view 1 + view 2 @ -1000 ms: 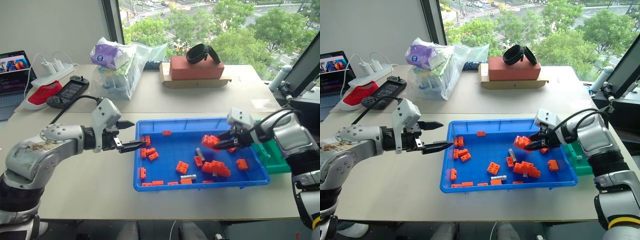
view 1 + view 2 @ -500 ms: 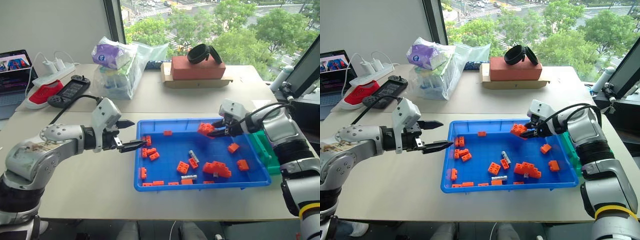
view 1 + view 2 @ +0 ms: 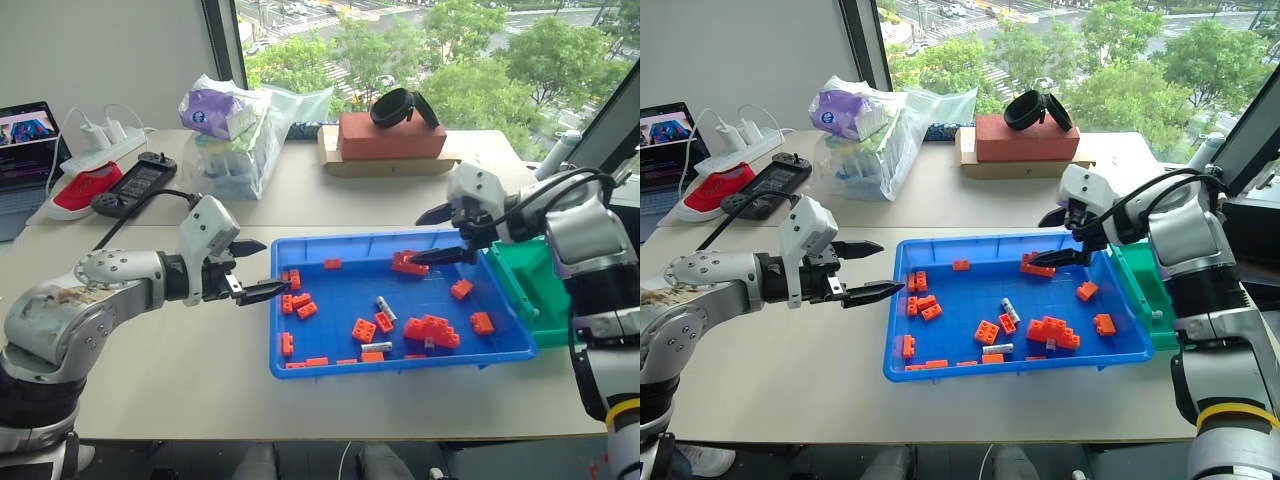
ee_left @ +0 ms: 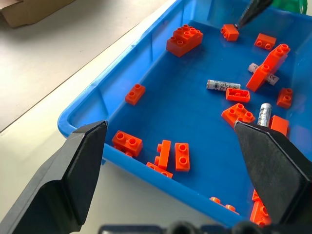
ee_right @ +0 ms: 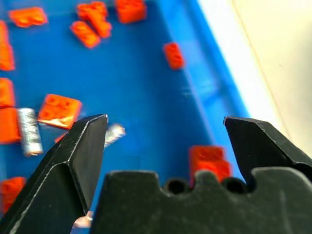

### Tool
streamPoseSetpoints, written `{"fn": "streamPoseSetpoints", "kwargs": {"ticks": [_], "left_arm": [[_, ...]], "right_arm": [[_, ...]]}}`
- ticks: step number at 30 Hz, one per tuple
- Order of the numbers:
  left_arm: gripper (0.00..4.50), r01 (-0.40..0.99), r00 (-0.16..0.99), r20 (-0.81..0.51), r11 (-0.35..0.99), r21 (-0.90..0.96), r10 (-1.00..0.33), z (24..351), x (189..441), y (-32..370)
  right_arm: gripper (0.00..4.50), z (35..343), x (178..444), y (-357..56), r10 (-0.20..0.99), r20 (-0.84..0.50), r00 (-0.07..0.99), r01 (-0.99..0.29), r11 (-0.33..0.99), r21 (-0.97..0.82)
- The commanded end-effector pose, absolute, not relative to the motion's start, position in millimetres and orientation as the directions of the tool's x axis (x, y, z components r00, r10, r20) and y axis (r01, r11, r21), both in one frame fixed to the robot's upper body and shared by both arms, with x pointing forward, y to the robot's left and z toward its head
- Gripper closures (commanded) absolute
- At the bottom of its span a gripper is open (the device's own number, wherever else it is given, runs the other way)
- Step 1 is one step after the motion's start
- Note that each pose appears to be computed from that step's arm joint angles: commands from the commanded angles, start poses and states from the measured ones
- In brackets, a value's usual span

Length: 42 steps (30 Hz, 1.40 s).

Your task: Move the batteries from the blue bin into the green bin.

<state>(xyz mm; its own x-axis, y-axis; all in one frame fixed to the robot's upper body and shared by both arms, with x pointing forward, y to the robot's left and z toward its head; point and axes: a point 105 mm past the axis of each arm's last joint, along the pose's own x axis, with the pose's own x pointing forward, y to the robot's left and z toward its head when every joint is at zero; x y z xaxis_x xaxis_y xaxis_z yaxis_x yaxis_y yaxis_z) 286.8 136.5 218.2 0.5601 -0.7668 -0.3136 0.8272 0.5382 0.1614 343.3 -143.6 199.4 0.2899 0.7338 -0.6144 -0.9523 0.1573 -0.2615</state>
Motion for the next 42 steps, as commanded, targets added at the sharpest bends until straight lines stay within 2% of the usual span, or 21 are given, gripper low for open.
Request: {"fn": "streamPoseSetpoints", "kwargs": {"ticks": [1, 4, 9, 12, 15, 19, 23, 31, 42], "left_arm": [[0.0, 0.83, 0.558, -0.287, 0.523, 0.196, -0.778, 229, 283, 133], [0.0, 0.84, 0.542, -0.279, 0.512, 0.18, -0.793, 231, 278, 131], [0.0, 0.838, 0.546, -0.273, 0.518, 0.172, -0.792, 231, 277, 130], [0.0, 0.836, 0.549, -0.27, 0.522, 0.172, -0.791, 230, 278, 129], [0.0, 0.834, 0.552, -0.269, 0.524, 0.175, -0.789, 230, 279, 129], [0.0, 0.829, 0.56, -0.272, 0.532, 0.174, -0.783, 230, 279, 131], [0.0, 0.829, 0.559, -0.272, 0.534, 0.167, -0.783, 228, 278, 130], [0.0, 0.826, 0.564, -0.271, 0.538, 0.17, -0.78, 228, 279, 131], [0.0, 0.827, 0.562, -0.273, 0.535, 0.172, -0.78, 228, 280, 130]], "right_arm": [[0.04, 204, 338, -128, 0.754, -0.58, 0.308, -0.942, 0.156, -0.297], [0.04, 205, 347, -127, 0.7, -0.575, 0.424, -0.898, 0.245, -0.365], [0.04, 204, 333, -120, 0.712, -0.61, 0.346, -0.938, 0.266, -0.221], [0.68, 199, 333, -123, 0.688, -0.635, 0.35, -0.936, 0.278, -0.215], [1.6, 194, 335, -121, 0.68, -0.639, 0.361, -0.931, 0.298, -0.209], [1.6, 192, 337, -114, 0.671, -0.627, 0.396, -0.914, 0.351, -0.202], [1.6, 185, 343, -117, 0.548, -0.685, 0.481, -0.849, 0.486, -0.207], [1.6, 169, 341, -120, 0.44, -0.771, 0.461, -0.753, 0.653, -0.078], [1.6, 155, 334, -114, 0.424, -0.798, 0.428, -0.739, 0.672, -0.039]]}}
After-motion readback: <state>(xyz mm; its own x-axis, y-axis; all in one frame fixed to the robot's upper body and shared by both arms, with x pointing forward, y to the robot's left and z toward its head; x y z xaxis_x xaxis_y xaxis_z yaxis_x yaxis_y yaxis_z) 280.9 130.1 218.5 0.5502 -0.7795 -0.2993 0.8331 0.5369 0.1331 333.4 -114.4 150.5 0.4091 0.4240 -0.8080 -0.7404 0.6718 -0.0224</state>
